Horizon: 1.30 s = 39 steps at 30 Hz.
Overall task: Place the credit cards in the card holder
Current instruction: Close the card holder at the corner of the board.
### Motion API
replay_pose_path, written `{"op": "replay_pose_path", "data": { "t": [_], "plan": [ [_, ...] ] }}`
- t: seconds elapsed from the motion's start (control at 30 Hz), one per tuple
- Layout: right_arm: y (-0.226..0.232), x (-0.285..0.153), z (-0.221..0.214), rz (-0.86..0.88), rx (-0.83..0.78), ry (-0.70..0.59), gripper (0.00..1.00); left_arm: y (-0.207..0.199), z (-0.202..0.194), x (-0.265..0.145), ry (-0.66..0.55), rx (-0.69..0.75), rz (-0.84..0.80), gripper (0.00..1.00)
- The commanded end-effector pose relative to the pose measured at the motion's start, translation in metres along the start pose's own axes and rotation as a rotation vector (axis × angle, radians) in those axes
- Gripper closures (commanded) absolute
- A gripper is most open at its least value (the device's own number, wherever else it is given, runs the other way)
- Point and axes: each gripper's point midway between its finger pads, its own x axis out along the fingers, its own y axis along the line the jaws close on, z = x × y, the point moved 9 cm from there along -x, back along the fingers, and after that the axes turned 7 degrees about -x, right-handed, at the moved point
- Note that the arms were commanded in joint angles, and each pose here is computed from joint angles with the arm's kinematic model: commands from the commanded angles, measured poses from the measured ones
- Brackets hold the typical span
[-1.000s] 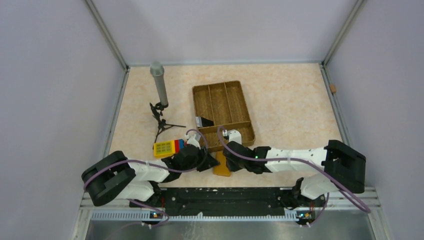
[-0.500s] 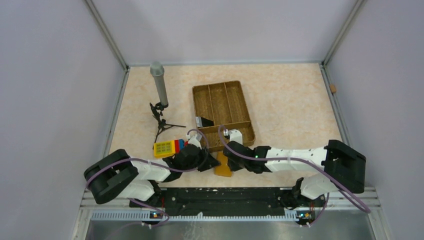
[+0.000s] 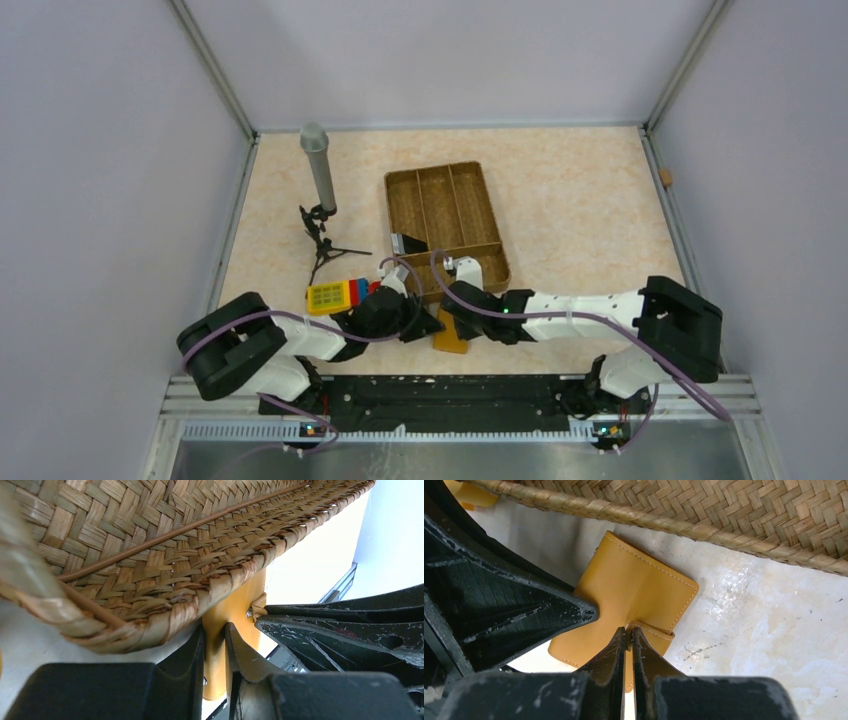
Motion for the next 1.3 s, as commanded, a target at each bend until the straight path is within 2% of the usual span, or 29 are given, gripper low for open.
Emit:
{"op": "replay_pose_path", "data": {
  "t": [0.0, 0.37, 1.0, 1.27],
  "plan": [
    [0.004, 0.002, 0.017, -0.063, 0.014, -0.035, 0.98, 0.043, -0.015, -0.006, 0.077, 0.043, 0.219, 0.84],
    [0.001, 0.000, 0.013, -0.139, -0.056, 0.013, 1.00, 0.042, -0.015, -0.006, 0.078, 0.044, 0.223, 0.85],
    [0.024, 0.007, 0.005, -0.088, -0.138, 0.068, 1.00, 0.043, -0.016, -0.005, 0.085, 0.043, 0.225, 0.87],
    [0.031, 0.006, -0.002, -0.139, -0.206, 0.102, 1.00, 0.044, -0.016, -0.004, 0.086, 0.038, 0.224, 0.88]
  ]
}}
